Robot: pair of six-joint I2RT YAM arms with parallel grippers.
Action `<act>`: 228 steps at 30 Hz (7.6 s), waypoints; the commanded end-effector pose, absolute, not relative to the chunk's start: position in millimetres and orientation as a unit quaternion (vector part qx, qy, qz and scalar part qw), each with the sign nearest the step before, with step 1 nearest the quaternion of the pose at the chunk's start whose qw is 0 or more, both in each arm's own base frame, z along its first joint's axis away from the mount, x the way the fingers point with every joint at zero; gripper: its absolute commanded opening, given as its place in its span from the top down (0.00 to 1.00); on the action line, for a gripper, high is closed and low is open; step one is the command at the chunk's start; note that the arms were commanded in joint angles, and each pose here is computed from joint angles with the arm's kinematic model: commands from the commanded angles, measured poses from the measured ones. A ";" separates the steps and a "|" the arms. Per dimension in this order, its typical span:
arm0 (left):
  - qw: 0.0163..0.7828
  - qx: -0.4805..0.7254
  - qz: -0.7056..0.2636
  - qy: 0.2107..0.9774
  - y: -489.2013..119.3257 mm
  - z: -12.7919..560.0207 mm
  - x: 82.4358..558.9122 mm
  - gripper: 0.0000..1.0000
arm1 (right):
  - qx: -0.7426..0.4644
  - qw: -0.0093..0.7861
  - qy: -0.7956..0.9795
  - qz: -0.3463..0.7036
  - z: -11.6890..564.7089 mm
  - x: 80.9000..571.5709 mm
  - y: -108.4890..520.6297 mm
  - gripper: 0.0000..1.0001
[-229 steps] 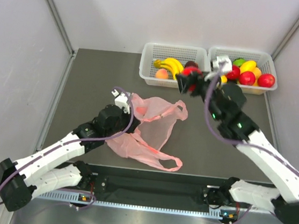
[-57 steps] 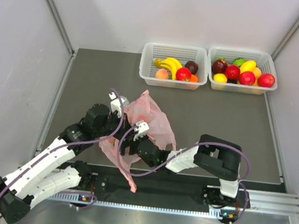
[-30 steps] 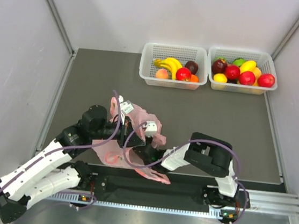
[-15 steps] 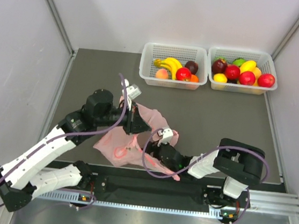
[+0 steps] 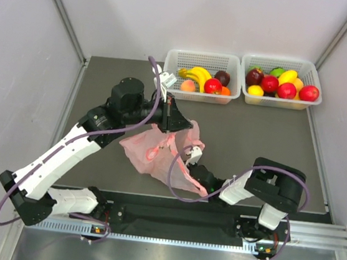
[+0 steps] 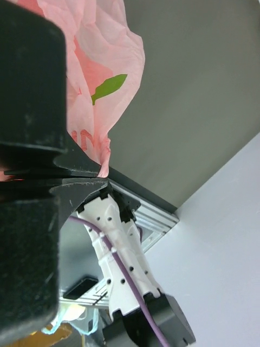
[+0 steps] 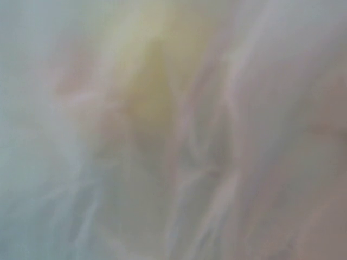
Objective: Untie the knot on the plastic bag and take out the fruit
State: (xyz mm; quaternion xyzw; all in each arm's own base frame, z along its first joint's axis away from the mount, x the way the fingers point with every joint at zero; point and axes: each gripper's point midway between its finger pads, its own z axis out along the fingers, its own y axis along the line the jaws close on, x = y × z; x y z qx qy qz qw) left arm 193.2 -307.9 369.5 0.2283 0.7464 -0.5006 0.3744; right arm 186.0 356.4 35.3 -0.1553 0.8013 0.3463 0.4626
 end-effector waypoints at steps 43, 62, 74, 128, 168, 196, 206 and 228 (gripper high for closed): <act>0.336 0.008 -0.279 0.900 -191.4 134.0 166.9 1.00 | -0.190 0.565 0.765 0.243 83.5 235.5 415.9 0.00; 0.330 0.018 -0.313 0.890 -201.7 133.4 161.6 1.00 | -0.125 0.566 0.747 0.324 67.8 264.6 431.7 0.67; 0.358 -0.003 -0.285 0.889 -191.3 139.9 173.9 1.00 | -0.210 0.523 0.740 0.366 85.3 212.9 396.5 1.00; 0.574 -0.166 -0.023 0.802 -59.8 247.6 231.4 1.00 | -0.212 0.508 0.786 0.280 219.7 178.8 218.4 1.00; 0.535 -0.018 -0.208 0.819 -156.9 244.8 234.4 1.00 | -0.049 0.560 0.825 0.054 251.2 601.9 209.2 0.15; 0.517 0.054 -0.371 0.770 -223.6 283.6 222.6 0.57 | -0.287 0.525 0.664 0.448 284.3 142.8 278.9 0.76; 0.542 -0.010 -0.338 0.769 -199.6 299.8 232.0 0.19 | -0.317 0.460 0.717 0.417 193.7 117.7 357.8 0.97; 0.412 -0.220 -0.143 0.873 -92.3 154.7 177.7 0.01 | -0.237 0.527 0.735 0.354 158.9 158.0 429.0 0.72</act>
